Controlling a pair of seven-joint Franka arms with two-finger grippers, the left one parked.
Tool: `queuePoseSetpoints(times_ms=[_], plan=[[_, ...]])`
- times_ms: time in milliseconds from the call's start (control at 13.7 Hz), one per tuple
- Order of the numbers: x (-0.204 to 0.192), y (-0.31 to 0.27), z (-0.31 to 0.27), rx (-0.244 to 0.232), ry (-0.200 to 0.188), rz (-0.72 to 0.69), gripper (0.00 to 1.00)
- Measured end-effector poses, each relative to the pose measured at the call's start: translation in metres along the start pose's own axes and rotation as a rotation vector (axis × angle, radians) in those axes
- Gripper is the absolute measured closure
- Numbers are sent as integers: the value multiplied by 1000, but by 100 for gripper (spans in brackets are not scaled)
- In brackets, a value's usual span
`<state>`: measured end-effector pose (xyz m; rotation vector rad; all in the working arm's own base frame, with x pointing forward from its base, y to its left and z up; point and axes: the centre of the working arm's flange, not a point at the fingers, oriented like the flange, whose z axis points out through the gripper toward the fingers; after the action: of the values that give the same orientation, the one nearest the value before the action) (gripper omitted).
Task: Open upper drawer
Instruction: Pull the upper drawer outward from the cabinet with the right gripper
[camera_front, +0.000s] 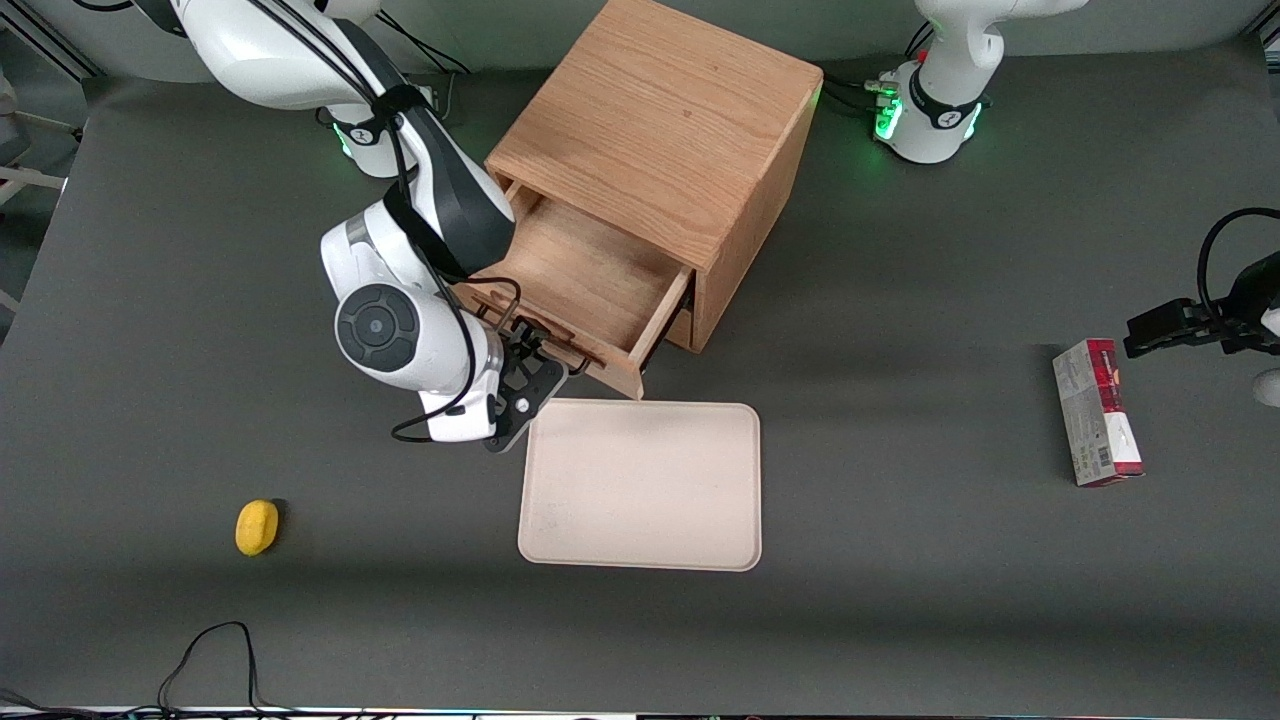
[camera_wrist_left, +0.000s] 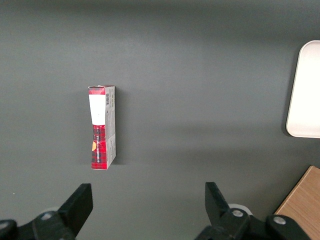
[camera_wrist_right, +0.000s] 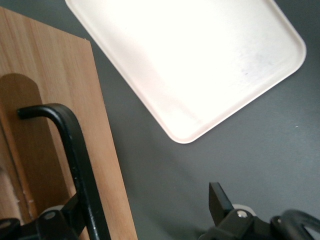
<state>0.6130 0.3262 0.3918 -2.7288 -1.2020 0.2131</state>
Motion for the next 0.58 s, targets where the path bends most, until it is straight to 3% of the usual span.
queuePoseSetpoints(times_ms=[584], plan=[[-2,37,-13,-24,35,51,0]])
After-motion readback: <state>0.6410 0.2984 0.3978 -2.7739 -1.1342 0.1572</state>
